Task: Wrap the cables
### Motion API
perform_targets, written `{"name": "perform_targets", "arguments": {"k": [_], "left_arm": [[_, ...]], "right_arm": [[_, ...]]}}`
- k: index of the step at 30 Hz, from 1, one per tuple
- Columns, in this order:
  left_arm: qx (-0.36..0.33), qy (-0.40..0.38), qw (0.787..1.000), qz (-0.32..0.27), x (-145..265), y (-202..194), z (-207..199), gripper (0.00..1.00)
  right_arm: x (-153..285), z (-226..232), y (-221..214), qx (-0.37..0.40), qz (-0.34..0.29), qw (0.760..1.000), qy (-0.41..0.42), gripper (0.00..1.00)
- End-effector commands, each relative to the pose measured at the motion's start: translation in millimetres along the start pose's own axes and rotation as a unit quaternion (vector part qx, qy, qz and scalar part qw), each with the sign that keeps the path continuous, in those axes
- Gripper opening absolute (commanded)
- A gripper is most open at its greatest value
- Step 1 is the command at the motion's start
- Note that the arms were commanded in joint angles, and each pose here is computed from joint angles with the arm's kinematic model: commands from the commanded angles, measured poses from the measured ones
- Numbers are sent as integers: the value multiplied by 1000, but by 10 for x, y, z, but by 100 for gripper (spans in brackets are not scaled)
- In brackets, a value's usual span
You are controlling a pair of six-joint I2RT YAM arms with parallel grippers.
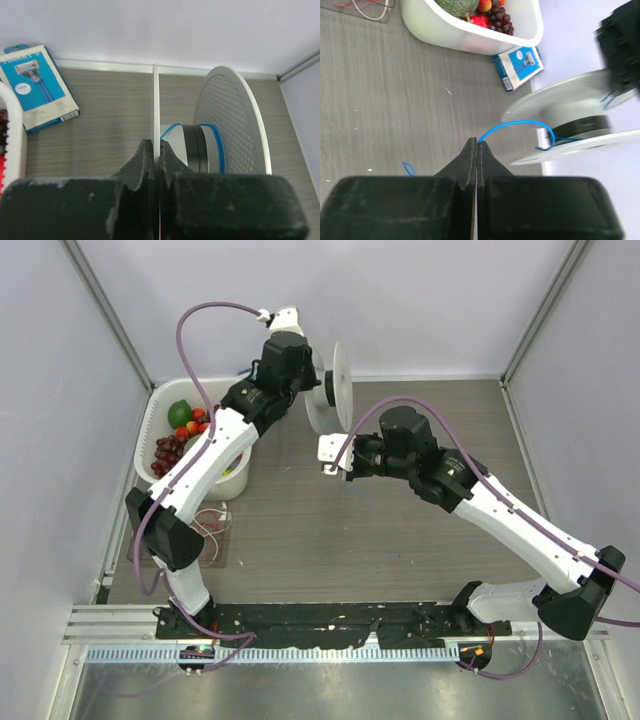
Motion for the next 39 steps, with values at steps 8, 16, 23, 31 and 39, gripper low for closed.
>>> {"name": "perform_targets", "arguments": {"k": [8,16,23,31,39], "left_arm": [[-37,-125,991,6,362,3,-281,0],[-85,-181,979,40,509,-220,-257,0],[-158,-256,951,75,677,-501,-331,0],[-261,-393,876,100,1065,-736,-353,0],[-278,-500,810,126,1510,-924,-315,0]], "right_arm": [[313,-586,-22,121,40,991,-51,1],[496,-864,-173,127,64,987,-76,1],[599,-1062,-241,145,75,982,-91,1],[661,-1084,-303,168,82,979,-77,1],[764,-947,-581,127,82,988,-26,1]]}}
Point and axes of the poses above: each gripper's point midway between its finger pads, its own x axis back along the fingers, its own z axis along the line the jaws close on, y = z × x, the point moved 4 cm from there along x, back along the fingers, and after that the axes turned 12 degrees about x, right-handed, at the moved point
